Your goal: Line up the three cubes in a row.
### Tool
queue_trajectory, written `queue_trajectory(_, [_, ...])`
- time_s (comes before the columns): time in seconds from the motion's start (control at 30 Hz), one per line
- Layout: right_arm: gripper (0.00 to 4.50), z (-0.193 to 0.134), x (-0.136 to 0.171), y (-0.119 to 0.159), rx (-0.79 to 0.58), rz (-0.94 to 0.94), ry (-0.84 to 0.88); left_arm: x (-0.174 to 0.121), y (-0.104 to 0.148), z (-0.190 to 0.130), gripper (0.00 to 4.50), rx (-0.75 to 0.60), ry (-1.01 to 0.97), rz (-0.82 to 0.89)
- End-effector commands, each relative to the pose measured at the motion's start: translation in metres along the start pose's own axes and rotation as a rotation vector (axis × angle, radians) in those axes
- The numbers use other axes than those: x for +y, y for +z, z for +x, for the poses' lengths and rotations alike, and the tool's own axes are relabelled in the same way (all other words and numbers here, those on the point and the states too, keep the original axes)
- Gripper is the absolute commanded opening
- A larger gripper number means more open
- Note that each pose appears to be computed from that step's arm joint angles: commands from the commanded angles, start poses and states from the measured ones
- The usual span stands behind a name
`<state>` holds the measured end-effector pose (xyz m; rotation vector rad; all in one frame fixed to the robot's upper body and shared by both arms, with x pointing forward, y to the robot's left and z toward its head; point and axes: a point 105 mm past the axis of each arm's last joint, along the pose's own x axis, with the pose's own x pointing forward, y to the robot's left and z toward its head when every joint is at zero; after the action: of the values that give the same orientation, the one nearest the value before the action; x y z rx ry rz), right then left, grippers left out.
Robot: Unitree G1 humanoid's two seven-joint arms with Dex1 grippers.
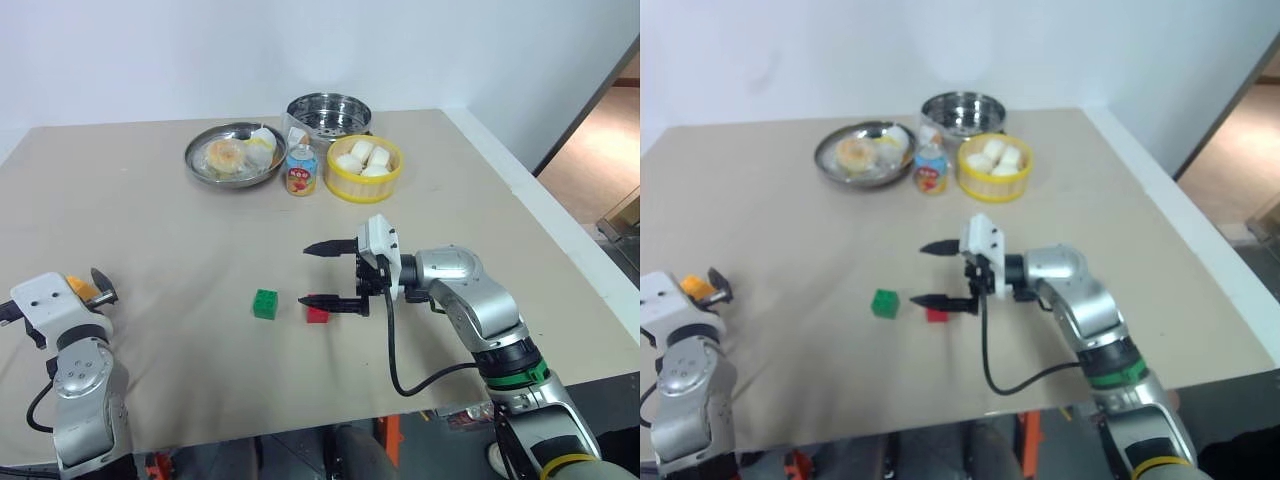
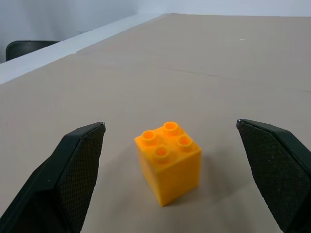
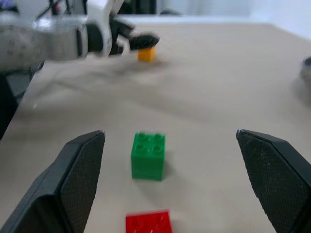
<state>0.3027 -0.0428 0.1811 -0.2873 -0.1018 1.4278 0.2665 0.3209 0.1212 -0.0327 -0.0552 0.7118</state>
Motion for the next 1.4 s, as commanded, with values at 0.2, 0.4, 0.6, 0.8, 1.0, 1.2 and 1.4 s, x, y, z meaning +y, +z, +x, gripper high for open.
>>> queue_trajectory(0.2, [4.50, -0.003, -0.009, 0.013, -0.036, -0.067, -0.046, 0.010, 0.002, 0.008, 4.47, -0.004, 0.095, -0.048])
queue_trajectory(0.4, [4.50, -0.004, -0.009, 0.011, -0.025, -0.078, -0.051, 0.004, -0.005, 0.015, 4.47, 0.023, 0.088, -0.071])
queue_trajectory(0.6, [4.50, -0.006, -0.009, 0.010, -0.016, -0.083, -0.060, -0.004, -0.011, 0.022, 4.47, 0.044, 0.083, -0.087])
queue_trajectory(0.8, [4.50, -0.007, -0.007, 0.010, -0.011, -0.087, -0.065, -0.002, -0.011, 0.026, 2.33, 0.037, 0.109, -0.086])
queue_trajectory(1.0, [4.50, -0.008, -0.008, 0.010, -0.010, -0.086, -0.068, 0.001, -0.008, 0.031, 1.56, 0.019, 0.051, -0.044])
queue_trajectory(1.2, [4.50, -0.008, -0.009, 0.010, -0.007, -0.091, -0.069, -0.044, -0.005, 0.025, 1.56, -0.036, -0.397, 0.156])
queue_trajectory(1.4, [4.50, -0.009, -0.010, 0.011, -0.003, -0.097, -0.076, -0.108, -0.009, -0.023, 1.56, -0.068, -1.127, 0.319])
